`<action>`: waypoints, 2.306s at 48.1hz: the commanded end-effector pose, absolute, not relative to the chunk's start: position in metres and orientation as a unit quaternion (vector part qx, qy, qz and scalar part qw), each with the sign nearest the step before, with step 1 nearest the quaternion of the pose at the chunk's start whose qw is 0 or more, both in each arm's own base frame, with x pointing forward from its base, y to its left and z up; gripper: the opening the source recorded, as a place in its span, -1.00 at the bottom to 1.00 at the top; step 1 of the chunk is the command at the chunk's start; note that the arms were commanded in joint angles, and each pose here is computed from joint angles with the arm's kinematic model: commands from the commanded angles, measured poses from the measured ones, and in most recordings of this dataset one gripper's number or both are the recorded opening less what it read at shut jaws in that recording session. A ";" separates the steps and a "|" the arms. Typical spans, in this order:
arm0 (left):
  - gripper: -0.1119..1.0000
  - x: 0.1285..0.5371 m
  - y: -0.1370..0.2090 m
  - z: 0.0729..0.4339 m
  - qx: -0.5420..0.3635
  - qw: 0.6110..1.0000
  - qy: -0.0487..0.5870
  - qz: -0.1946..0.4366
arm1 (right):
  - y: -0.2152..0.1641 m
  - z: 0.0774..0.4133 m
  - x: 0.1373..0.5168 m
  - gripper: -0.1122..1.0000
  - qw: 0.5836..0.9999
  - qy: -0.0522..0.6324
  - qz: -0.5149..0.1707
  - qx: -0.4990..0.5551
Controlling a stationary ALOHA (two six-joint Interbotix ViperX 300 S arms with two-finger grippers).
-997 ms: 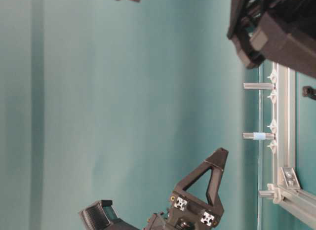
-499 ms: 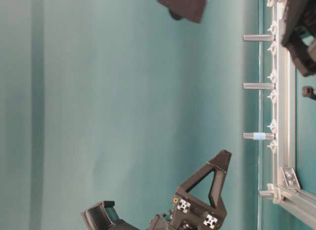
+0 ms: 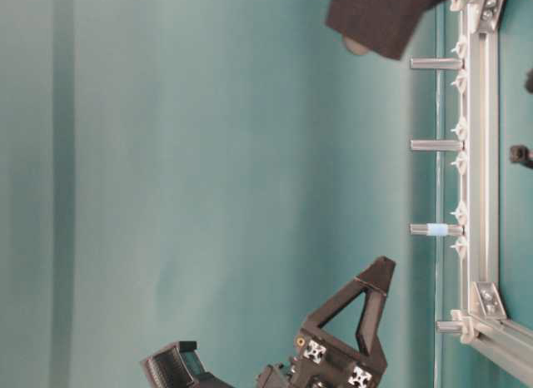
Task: Insert the wire through the string loop located in the center.
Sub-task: 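Lift the USB cable plug-up with the right gripper, then carry the cable right and toward the frame's bottom rail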
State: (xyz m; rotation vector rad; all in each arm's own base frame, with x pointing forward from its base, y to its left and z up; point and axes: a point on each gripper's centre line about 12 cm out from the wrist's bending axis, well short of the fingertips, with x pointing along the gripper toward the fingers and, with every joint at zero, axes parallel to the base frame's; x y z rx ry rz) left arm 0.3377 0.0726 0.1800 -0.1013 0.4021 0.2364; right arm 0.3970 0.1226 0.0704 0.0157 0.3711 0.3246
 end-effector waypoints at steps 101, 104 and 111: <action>-0.25 0.340 0.059 0.188 -0.046 0.976 0.187 0.098 | 0.118 0.125 0.342 -0.65 0.957 0.237 0.166 -0.009; -0.25 0.340 0.059 0.188 -0.046 0.976 0.187 0.098 | 0.116 0.126 0.336 -0.65 0.956 0.242 0.165 -0.010; -0.25 0.340 0.059 0.188 -0.045 0.976 0.187 0.097 | 0.112 0.127 0.325 -0.65 0.954 0.250 0.163 -0.010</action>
